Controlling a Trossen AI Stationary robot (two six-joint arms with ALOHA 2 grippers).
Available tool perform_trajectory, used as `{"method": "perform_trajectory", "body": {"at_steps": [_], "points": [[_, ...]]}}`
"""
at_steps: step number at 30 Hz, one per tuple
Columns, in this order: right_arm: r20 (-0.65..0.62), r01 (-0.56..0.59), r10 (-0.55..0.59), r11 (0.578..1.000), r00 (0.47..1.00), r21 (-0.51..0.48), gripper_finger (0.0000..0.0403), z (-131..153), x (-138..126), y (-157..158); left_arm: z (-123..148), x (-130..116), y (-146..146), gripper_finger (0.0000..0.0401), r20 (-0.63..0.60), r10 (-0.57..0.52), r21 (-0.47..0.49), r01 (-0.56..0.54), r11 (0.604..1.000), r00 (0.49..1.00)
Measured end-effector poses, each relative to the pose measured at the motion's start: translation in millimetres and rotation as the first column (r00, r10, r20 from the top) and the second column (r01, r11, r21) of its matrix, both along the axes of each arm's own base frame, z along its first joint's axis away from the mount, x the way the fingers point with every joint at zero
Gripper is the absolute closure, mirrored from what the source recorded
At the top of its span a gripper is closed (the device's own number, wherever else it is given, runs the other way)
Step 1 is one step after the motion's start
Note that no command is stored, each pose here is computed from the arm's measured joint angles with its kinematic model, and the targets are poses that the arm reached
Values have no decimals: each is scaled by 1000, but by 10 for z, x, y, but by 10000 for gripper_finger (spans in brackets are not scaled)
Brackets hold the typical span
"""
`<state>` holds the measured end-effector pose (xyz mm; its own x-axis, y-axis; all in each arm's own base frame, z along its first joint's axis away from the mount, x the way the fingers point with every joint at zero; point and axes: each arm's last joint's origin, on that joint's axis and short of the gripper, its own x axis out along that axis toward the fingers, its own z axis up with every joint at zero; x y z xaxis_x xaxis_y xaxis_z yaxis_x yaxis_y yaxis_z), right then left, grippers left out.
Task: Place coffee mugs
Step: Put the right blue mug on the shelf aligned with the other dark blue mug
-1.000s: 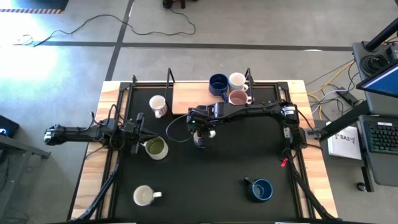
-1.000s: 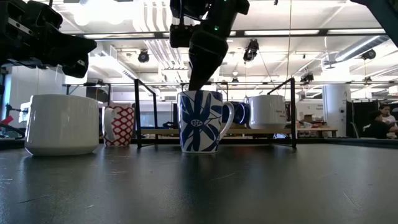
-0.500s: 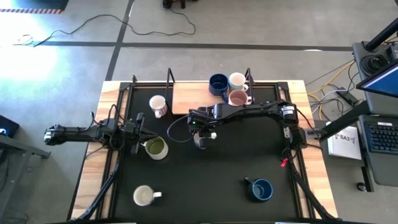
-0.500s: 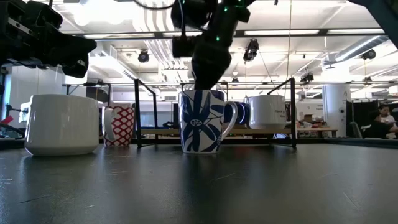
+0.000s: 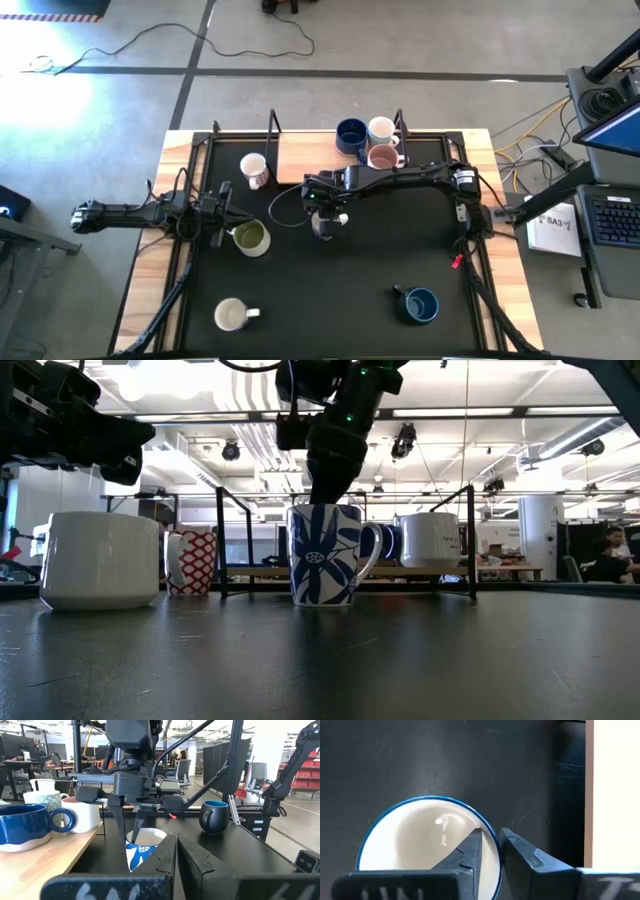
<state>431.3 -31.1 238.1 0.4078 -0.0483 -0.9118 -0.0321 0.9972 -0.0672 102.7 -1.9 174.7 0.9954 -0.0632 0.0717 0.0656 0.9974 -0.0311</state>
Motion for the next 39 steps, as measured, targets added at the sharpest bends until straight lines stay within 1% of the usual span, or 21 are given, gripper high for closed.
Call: {"method": "perform_trajectory", "body": {"at_steps": [5,7,11,15,18,20,24,28,31,34,39], "points": [[-25,62,-62,997,998,34,385,-7,-26,4,0,0,0,401,0,0,0,0,1000,1000],[-40,106,-104,993,994,55,389,-10,-41,5,0,0,0,401,0,0,0,0,1000,1000],[-83,227,-220,969,972,95,391,15,-78,8,0,0,0,401,0,1,0,-1,1000,1000],[-136,346,-330,931,934,114,392,104,-118,8,0,0,0,401,0,0,0,0,1000,1000],[-170,414,-394,904,903,107,393,202,-153,-3,0,0,0,401,0,0,0,0,1000,1000],[-185,468,-446,878,876,99,393,239,-177,-25,0,0,0,401,0,0,0,0,1000,1000],[-226,591,-565,804,794,65,393,235,-244,-135,0,0,0,401,0,0,0,0,1000,1000],[-210,706,-684,706,699,49,391,187,-270,-311,0,0,0,401,0,0,0,0,1000,1000],[-209,745,-721,665,660,56,390,165,-290,-442,0,0,0,401,0,0,0,0,1000,1000],[-167,756,-739,649,653,83,390,170,-264,-560,0,0,0,401,0,0,0,0,1000,1000],[-95,745,-740,655,666,128,390,184,-210,-693,0,0,0,401,0,0,0,0,1000,1000]]}}
